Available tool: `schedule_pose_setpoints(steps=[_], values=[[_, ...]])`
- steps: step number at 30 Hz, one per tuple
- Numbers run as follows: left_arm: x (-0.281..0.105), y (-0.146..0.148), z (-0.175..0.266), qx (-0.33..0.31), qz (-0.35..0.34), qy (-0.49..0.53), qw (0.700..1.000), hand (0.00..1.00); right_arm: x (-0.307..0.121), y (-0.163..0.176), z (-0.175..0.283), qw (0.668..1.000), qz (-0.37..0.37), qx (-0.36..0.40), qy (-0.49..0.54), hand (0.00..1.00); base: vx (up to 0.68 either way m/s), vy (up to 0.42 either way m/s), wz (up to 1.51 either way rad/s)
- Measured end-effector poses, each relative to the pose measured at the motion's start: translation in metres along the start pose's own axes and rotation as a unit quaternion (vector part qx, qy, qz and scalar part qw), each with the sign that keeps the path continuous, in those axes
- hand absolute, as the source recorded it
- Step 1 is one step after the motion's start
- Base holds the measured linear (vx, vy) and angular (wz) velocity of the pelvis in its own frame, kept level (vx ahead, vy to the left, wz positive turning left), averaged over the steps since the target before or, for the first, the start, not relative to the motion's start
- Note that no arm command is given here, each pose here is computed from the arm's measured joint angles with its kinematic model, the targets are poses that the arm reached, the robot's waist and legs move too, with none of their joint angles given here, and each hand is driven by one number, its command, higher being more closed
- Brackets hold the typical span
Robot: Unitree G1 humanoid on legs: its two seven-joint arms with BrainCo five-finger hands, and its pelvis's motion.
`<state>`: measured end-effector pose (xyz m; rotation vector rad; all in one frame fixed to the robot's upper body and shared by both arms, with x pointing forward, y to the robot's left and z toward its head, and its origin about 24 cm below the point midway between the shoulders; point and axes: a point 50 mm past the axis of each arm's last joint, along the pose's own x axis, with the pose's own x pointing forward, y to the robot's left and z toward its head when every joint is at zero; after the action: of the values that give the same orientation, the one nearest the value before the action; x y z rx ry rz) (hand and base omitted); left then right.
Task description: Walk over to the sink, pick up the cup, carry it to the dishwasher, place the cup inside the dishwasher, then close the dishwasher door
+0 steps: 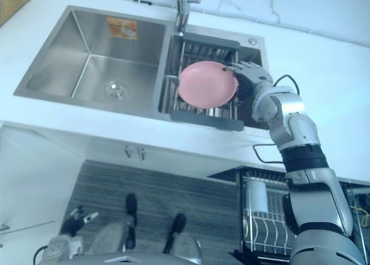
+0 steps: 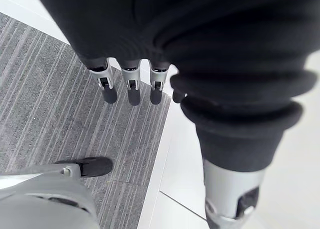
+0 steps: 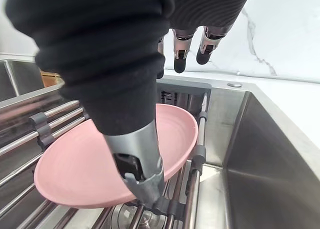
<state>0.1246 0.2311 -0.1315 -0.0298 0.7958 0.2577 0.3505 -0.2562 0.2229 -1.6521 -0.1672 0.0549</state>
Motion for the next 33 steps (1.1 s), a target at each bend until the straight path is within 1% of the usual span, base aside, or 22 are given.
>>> schedule_pose_setpoints(steps=[5,9,11,20,33], values=[[0.003,0.001,0.007,-0.012,0.011,-0.01,1.0,0.0,-0.004,-0.016,0.02,0.998,-0.04,0.021,-0.048,0.0,0.02,-0.002,0.07],[0.01,0.004,0.023,-0.018,0.022,-0.031,0.999,0.0,-0.009,-0.02,0.029,0.994,-0.056,0.052,-0.075,0.0,0.02,-0.021,0.08],[0.01,0.011,0.026,-0.031,0.044,-0.036,0.998,0.0,-0.008,-0.017,0.035,0.992,-0.059,0.068,-0.087,0.0,0.01,-0.041,-0.23],[0.011,0.019,0.033,-0.038,0.061,-0.046,0.996,0.0,-0.007,-0.017,0.034,0.992,-0.055,0.077,-0.078,0.0,0.03,-0.059,-0.14],[0.011,0.022,0.034,-0.038,0.057,-0.048,0.997,0.0,-0.009,-0.017,0.03,0.995,-0.012,0.062,-0.075,0.0,0.02,-0.011,-0.06]])
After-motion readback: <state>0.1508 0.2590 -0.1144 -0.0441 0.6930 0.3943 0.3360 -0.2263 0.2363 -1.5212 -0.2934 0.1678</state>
